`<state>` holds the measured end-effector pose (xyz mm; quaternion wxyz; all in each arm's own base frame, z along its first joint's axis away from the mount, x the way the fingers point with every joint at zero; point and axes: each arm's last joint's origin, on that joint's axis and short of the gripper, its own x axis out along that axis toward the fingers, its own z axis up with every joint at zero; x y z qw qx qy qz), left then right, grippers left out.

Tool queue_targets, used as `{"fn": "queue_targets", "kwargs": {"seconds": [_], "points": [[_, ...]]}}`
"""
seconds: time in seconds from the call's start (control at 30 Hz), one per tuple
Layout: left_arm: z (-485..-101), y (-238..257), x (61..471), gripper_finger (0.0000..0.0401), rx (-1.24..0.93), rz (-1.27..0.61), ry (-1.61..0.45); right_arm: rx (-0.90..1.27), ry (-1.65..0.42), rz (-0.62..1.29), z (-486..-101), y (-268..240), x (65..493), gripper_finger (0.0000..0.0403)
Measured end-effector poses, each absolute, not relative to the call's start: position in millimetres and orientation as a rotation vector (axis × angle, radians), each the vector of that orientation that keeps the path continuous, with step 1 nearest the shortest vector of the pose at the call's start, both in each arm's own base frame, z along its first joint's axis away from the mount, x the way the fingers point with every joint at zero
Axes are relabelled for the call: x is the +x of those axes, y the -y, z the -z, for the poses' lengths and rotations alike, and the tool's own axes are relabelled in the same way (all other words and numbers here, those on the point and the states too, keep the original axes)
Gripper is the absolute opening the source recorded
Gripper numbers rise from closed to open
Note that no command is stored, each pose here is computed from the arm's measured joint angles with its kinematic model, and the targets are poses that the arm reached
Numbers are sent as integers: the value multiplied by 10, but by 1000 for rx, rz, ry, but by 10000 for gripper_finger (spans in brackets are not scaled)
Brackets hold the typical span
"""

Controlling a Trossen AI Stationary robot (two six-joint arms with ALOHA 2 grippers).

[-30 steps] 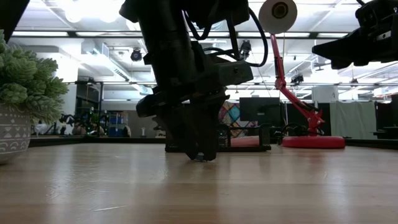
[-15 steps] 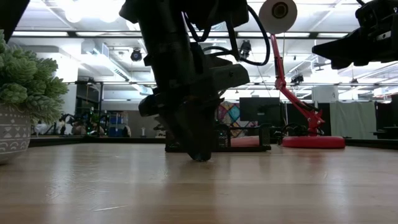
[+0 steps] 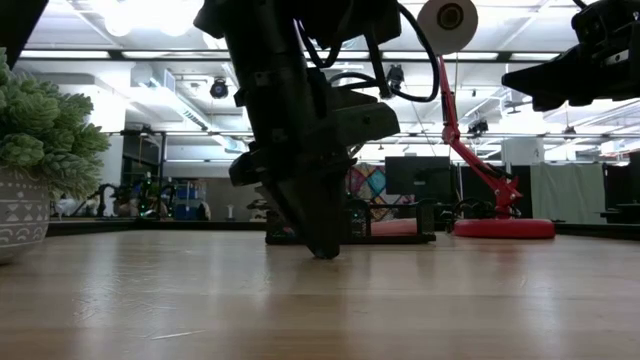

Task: Pick and place office supplies into organizer
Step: Put the blue binder clip into the black desk organizer

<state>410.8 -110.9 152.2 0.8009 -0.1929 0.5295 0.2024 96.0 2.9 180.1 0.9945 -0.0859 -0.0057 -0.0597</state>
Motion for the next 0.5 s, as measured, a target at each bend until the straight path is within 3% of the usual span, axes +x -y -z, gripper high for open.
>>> {"fn": "queue_targets", "kwargs": {"seconds": [0.5], "points": [[-1599, 1114, 4088, 36, -396, -384, -1147, -172, 12, 120, -1801, -29, 960, 9]]}}
